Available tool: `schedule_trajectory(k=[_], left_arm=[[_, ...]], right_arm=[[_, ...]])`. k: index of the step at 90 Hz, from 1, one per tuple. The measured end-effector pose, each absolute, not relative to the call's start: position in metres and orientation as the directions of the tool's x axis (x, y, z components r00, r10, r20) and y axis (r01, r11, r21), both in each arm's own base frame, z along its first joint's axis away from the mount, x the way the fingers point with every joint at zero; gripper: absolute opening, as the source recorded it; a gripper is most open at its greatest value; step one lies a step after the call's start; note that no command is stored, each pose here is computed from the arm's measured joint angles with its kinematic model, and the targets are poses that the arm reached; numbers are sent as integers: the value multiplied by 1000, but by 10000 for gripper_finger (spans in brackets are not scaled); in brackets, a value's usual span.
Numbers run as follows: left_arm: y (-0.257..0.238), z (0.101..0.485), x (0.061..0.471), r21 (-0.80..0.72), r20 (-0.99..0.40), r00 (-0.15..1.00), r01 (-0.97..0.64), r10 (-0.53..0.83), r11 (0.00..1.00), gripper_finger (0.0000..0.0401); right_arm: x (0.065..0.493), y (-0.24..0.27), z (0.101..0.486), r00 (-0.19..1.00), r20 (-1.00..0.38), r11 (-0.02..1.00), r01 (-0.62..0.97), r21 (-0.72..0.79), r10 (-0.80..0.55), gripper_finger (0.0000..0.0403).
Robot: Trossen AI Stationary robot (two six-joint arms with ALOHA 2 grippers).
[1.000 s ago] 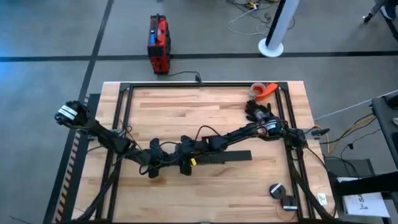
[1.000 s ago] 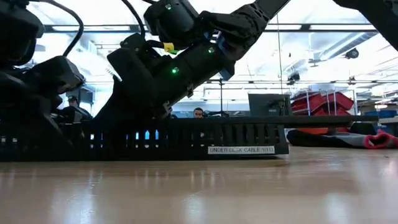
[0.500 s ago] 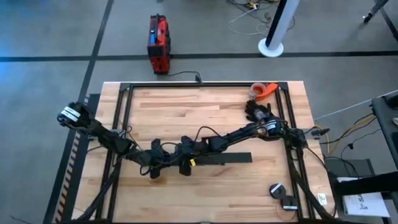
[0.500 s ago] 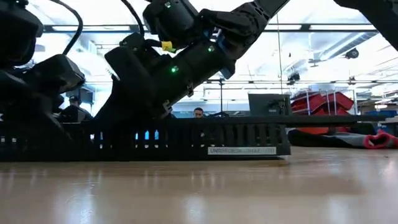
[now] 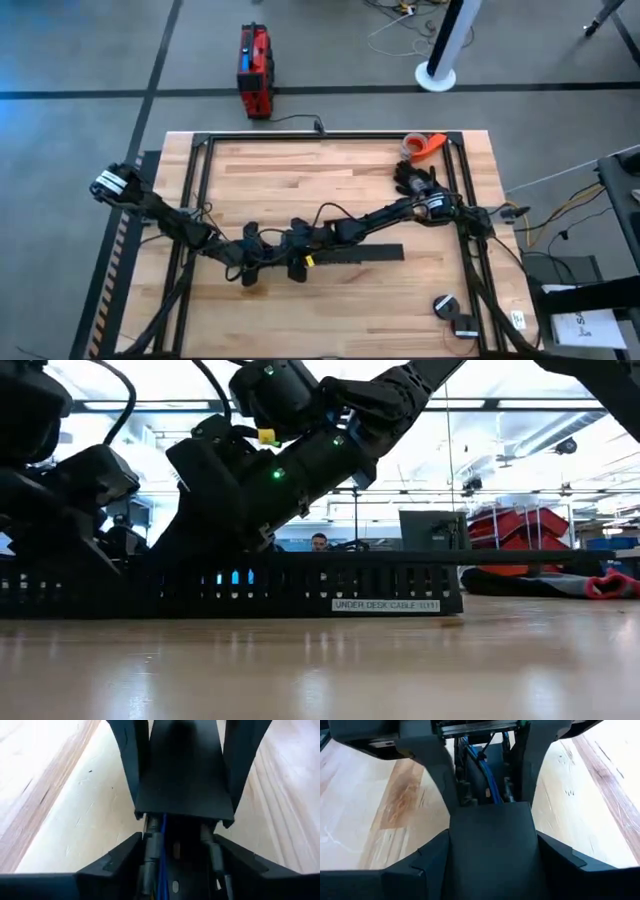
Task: Ziptie cables
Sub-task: Close the black cable duct
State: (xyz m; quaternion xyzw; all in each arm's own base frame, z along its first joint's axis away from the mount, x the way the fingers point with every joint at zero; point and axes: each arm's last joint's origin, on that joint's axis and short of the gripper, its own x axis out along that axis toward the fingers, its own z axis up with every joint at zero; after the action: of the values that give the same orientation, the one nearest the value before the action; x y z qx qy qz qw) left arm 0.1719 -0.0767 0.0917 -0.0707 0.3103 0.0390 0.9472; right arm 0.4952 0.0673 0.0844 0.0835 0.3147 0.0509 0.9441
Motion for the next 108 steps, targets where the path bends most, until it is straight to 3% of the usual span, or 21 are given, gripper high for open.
schedule_trajectory(k=[27, 45, 61, 85, 97, 108], left_arm=[[-78, 93, 173, -80, -595, 803, -94, 28, 992, 213], [-79, 100, 172, -110, -591, 806, -41, -32, 993, 238], [-74, 102, 159, -146, -667, 742, -45, -64, 988, 256], [-70, 94, 145, -145, -721, 690, -57, -66, 988, 234], [-68, 87, 145, -159, -699, 712, -74, -60, 985, 210], [-71, 87, 148, -179, -659, 748, -48, -83, 983, 212]], right_arm=[[513, 67, 77, 837, -530, 979, -36, 202, 140, 215], [518, 68, 86, 785, -611, 989, -16, 147, 103, 214], [517, 66, 86, 768, -632, 989, -17, 145, 106, 214], [516, 66, 85, 762, -639, 989, -14, 147, 105, 214], [518, 66, 86, 777, -615, 987, -41, 158, 131, 214], [520, 66, 87, 806, -576, 985, -41, 169, 133, 215]])
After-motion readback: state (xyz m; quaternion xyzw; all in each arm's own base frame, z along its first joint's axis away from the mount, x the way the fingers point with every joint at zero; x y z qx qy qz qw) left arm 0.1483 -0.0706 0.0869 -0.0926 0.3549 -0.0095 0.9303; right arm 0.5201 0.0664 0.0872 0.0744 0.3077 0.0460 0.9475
